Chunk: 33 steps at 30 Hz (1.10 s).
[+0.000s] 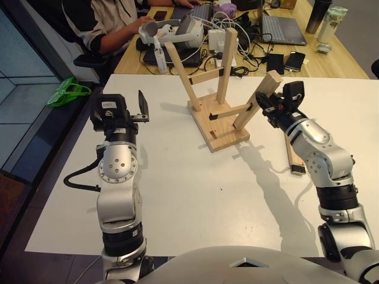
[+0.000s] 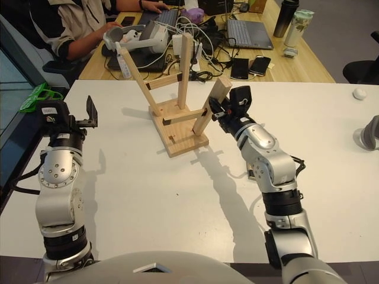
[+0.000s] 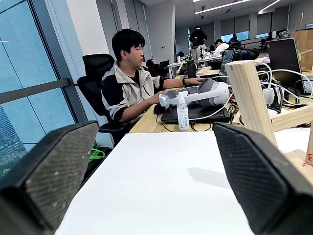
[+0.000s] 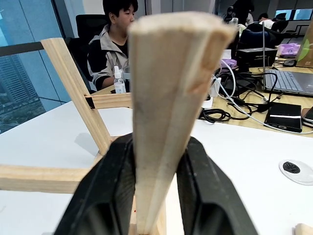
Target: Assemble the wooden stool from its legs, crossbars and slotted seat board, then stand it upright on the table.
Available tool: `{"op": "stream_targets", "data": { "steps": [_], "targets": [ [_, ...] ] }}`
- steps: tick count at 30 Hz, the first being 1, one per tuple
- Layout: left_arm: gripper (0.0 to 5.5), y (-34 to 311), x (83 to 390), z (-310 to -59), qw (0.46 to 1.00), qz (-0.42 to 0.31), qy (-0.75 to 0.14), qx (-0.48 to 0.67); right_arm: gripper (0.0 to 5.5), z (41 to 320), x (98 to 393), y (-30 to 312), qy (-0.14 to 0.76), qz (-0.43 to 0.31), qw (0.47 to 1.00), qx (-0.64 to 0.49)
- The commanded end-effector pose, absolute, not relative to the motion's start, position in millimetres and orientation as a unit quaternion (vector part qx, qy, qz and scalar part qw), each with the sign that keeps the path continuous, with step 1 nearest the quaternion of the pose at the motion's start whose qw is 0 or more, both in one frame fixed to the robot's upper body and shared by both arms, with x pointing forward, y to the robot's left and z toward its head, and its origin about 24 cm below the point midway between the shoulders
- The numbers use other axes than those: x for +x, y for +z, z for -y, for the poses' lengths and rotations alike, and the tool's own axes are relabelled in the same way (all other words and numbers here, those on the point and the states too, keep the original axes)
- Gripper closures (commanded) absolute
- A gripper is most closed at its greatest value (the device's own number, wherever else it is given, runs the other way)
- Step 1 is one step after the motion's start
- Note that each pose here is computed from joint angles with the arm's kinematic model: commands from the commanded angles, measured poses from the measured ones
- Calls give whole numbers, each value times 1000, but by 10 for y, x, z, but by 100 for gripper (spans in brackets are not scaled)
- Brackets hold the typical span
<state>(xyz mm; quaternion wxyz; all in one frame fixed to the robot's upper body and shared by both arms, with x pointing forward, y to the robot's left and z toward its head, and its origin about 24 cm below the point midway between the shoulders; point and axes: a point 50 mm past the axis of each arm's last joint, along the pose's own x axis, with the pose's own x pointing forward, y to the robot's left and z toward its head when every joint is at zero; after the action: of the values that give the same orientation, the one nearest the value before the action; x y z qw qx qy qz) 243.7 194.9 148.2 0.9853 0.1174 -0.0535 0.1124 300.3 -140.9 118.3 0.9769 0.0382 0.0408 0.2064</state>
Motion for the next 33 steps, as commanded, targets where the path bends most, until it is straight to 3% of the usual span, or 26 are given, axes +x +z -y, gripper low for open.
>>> {"op": "stream_targets", "data": {
  "steps": [1,4,5,12,15,18,22,25,29,33],
  "targets": [
    [121,1517,2486,-1962,984,61,107,125,450,1423,2918,923,172,-89,981,20],
    [121,1514,2496,-1964,984,62,105,127,450,1425,2920,991,165,-71,983,36],
    [121,1514,2498,-1958,984,63,104,128,411,1432,2920,1029,166,-63,983,43],
    [121,1514,2485,-1946,984,65,100,131,291,1548,2895,1193,163,-33,984,69],
    [121,1515,2464,-1949,984,66,101,133,237,1744,2750,1319,157,-15,985,71],
    [121,1492,2413,-1983,983,61,114,133,191,2130,2396,1365,118,-10,993,-29],
    [121,1470,2387,-1969,983,57,119,128,127,2460,2119,992,40,-104,985,-131],
    [121,1490,2403,-1957,983,59,113,129,77,2401,2011,620,33,-182,980,-72],
    [121,1508,2415,-1965,983,59,110,132,11,2305,2018,348,27,-230,973,4],
    [121,1514,2430,-1957,984,58,105,134,11,2298,2063,205,20,-262,965,-16]
  ]
}}
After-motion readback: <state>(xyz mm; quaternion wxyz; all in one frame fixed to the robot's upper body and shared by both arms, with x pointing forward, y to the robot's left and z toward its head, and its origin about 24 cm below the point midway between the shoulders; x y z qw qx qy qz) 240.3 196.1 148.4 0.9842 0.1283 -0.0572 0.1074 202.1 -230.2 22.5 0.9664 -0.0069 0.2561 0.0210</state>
